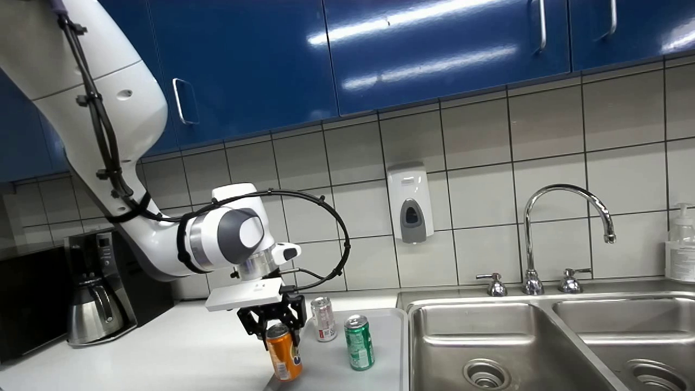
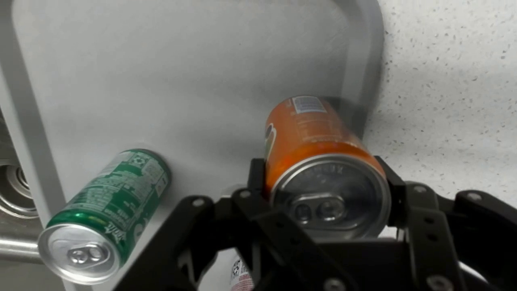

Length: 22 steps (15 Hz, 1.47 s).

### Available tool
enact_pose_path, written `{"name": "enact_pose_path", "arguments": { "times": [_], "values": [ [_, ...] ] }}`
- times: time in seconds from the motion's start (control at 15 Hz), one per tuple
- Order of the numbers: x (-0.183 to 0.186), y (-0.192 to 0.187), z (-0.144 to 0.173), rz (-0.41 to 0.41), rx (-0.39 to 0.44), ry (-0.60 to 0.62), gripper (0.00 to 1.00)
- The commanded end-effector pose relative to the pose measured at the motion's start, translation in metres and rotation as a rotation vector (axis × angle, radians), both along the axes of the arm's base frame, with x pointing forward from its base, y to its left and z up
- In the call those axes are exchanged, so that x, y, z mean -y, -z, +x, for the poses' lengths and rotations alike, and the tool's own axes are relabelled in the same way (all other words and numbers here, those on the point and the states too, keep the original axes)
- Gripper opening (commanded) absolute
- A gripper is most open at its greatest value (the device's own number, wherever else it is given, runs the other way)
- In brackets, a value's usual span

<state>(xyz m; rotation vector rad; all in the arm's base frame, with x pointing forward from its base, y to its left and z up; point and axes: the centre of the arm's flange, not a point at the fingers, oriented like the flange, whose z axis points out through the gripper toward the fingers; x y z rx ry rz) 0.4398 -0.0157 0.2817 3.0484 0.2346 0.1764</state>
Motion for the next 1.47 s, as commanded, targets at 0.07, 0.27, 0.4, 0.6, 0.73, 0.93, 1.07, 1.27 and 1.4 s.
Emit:
{"name": "enact_pose_path", "arguments": {
  "times": [0.07,0.27,0.4,0.6,0.73,0.93,1.07,1.27,1.4],
  "values": [
    [0.022,-0.005,-0.009,-0.015,0.025,-0.023,0.38],
    [0.03,0.0,-0.009,-0.013,0.026,-0.028,0.38],
    [0.034,0.005,-0.011,-0.012,0.025,-0.027,0.38],
    [0.039,0.012,-0.013,-0.006,0.018,-0.03,0.38],
    [0.042,0.016,-0.012,-0.005,0.015,-0.033,0.38],
    [0.045,0.02,-0.011,-0.004,0.012,-0.04,0.38],
    [0.046,0.023,-0.011,-0.004,0.008,-0.044,0.38],
    [0.048,0.026,-0.012,-0.003,0.001,-0.048,0.38],
    [0.048,0.027,-0.012,-0.007,-0.006,-0.055,0.88]
  ]
}}
